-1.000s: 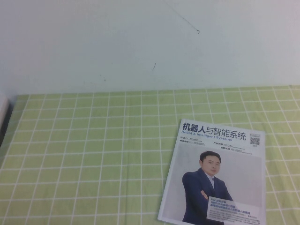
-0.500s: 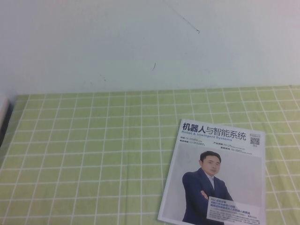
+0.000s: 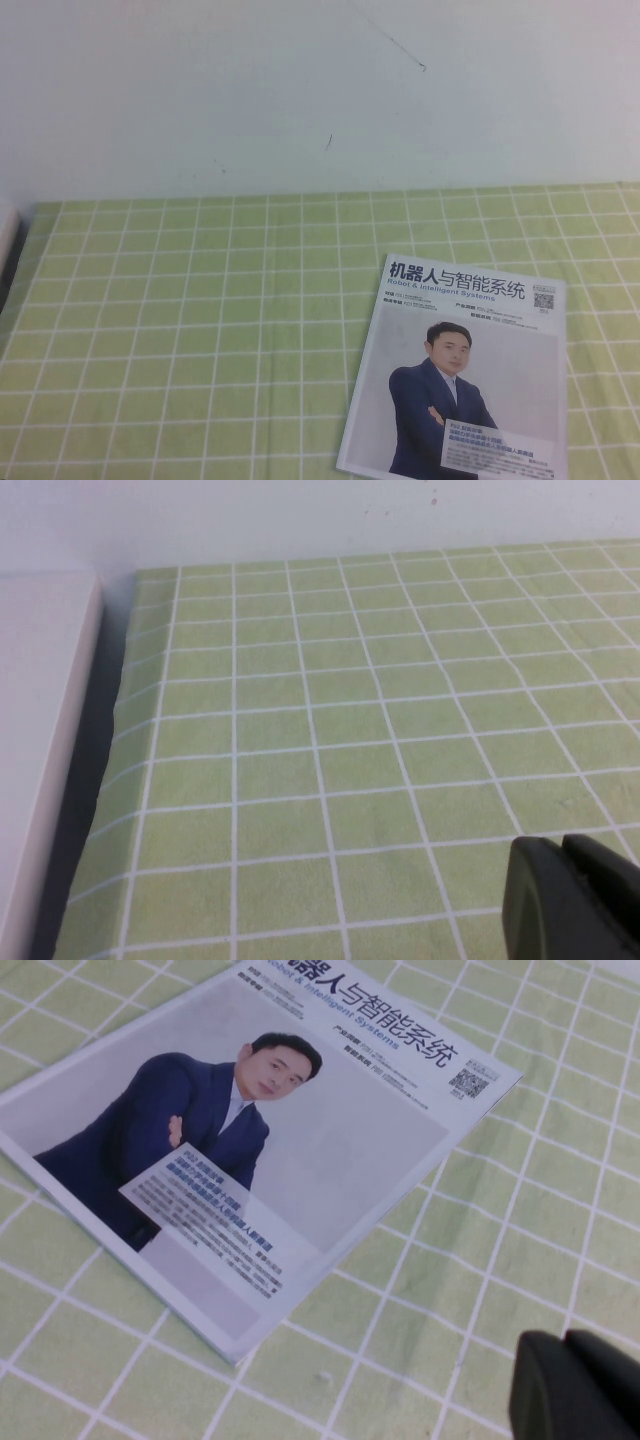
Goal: Close book
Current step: 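Close the open booklet and leave it lying on the table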
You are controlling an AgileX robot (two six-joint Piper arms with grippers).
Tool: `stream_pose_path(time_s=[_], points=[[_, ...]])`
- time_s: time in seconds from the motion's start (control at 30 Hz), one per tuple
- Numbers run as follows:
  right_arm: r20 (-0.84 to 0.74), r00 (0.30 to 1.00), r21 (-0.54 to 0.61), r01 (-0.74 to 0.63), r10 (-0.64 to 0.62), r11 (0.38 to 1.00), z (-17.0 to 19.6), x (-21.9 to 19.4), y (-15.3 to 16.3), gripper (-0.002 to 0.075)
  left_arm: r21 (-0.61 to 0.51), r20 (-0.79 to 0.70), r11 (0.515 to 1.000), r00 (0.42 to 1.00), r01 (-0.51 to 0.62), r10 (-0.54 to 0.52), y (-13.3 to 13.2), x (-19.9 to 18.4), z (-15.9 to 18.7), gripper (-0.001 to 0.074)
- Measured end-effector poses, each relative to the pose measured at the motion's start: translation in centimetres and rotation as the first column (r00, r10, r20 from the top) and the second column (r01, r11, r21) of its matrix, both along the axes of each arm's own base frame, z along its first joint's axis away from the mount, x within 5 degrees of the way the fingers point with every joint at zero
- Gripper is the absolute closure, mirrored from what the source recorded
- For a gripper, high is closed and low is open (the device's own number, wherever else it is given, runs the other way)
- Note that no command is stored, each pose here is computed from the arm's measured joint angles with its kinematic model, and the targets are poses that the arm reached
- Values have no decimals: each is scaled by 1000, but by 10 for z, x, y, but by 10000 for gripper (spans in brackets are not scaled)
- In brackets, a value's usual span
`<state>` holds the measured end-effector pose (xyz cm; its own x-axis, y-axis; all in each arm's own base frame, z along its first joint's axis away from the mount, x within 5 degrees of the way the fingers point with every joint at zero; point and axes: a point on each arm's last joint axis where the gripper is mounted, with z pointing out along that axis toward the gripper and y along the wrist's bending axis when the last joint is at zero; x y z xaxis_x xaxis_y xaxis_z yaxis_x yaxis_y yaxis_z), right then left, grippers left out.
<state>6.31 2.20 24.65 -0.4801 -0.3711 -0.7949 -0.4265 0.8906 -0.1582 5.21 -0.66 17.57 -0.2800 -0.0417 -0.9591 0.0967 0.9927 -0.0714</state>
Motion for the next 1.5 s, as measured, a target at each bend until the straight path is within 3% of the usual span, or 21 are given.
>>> stream_pose_path(time_s=[1.0,1.33,1.5], points=[[41,999,-6,5,-5,1000,-7,-2,-2,729,0,0,1000,1000,0,0,0,0,0,738],[273,942,12,200,-196,980,-72,-10,-17,729,2,0,1000,1000,0,0,0,0,0,738],[282,912,47,295,-296,954,-77,-12,-22,729,2,0,1000,1000,0,0,0,0,0,738]])
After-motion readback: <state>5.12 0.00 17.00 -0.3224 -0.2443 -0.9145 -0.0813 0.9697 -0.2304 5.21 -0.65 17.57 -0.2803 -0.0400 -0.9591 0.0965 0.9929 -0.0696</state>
